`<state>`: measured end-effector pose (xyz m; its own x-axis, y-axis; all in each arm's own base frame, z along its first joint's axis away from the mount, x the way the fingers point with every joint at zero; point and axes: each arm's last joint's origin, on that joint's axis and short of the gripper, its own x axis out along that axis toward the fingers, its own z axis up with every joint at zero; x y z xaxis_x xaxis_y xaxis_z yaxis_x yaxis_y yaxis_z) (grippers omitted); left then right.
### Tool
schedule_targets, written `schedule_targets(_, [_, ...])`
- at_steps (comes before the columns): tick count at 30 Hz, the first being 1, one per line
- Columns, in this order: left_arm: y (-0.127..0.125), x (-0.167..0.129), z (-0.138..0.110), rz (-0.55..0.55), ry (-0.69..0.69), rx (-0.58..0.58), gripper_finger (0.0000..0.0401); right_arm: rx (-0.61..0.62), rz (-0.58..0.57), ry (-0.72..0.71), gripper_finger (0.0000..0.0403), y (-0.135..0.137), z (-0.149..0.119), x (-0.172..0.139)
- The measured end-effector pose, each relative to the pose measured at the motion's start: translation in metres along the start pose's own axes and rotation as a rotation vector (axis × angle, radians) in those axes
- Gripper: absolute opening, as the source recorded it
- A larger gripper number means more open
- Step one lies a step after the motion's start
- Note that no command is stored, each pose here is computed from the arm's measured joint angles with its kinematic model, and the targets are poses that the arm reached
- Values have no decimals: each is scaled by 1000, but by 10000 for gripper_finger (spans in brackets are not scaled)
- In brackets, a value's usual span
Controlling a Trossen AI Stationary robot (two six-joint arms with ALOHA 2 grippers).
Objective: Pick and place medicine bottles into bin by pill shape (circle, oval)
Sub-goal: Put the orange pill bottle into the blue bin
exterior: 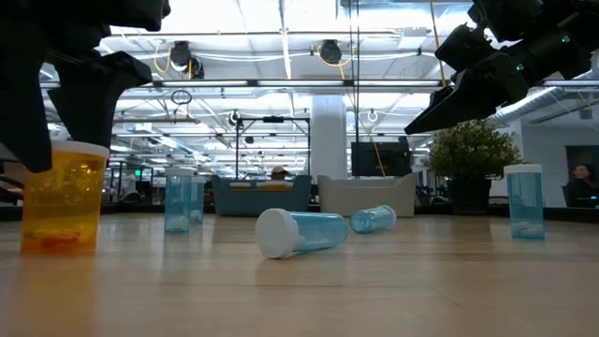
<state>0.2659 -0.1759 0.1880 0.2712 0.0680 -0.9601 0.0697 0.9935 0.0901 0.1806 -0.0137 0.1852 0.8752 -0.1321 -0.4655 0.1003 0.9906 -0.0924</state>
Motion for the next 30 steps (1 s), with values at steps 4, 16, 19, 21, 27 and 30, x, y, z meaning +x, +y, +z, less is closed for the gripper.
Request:
schedule_targets(4, [3, 1, 2, 2, 0, -1, 215, 0, 0, 0, 325, 0, 0, 0])
schedule_targets(16, [18, -6, 16, 0, -23, 22, 215, 0, 0, 0, 325, 0, 0, 0])
schedule_targets(19, [22, -8, 20, -5, -30, 24, 215, 0, 0, 0, 325, 0, 0, 0])
schedule_targets(21, [24, -10, 22, -4, -31, 31, 222, 0, 0, 0, 325, 0, 0, 0])
schedule_targets(27, [30, -18, 33, -6, -54, 64, 226, 0, 0, 0, 325, 0, 0, 0])
schedule_targets(30, [34, -27, 40, -4, -62, 96, 217, 0, 0, 0, 325, 0, 0, 0])
